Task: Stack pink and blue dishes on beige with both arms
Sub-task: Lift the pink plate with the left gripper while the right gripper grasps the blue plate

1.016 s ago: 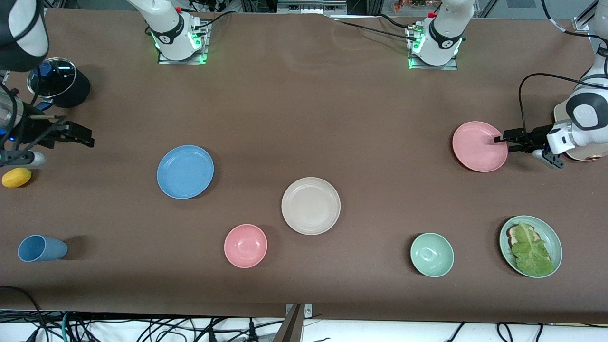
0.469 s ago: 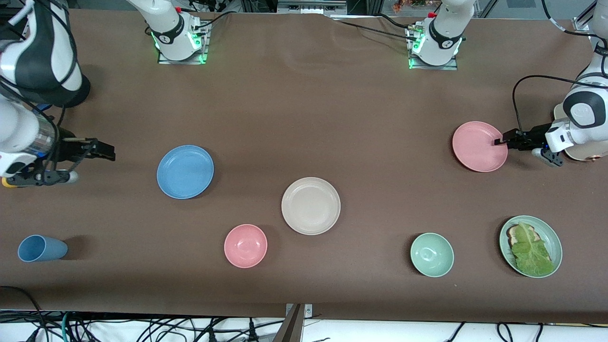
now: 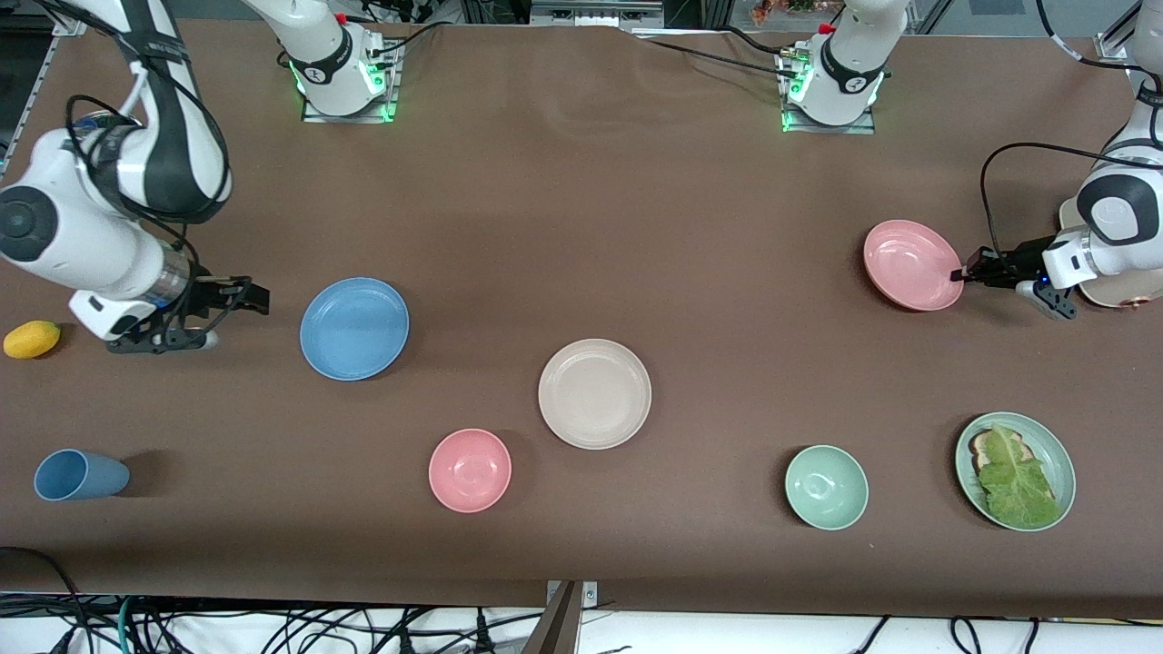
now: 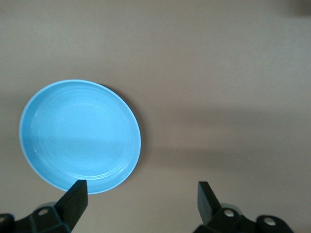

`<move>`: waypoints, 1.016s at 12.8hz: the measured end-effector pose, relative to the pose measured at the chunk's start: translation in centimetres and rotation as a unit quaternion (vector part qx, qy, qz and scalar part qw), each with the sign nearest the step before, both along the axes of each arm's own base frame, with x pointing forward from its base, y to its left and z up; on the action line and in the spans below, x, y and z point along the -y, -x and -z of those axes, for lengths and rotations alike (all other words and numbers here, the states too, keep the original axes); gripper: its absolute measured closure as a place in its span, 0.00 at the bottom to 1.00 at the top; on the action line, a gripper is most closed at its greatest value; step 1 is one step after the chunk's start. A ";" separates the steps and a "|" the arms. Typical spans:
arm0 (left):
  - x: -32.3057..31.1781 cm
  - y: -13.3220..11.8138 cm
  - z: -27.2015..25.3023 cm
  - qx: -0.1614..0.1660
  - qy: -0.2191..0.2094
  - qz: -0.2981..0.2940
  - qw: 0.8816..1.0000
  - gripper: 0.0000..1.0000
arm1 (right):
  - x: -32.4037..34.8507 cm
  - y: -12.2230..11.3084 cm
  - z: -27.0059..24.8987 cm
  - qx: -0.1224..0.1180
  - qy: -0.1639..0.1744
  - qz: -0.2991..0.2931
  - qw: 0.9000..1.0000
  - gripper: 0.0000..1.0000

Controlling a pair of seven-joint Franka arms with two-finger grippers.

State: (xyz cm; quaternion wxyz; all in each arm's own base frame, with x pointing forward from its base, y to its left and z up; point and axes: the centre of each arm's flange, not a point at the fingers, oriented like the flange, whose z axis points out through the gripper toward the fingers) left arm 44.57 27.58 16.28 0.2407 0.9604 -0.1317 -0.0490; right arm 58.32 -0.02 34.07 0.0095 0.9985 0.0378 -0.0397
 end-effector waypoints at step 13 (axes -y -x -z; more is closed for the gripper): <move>14.1 -13.4 -13.0 -0.044 -0.016 -0.001 0.999 0.95 | -1.4 3.5 14.1 0.059 -0.001 -0.001 0.998 0.04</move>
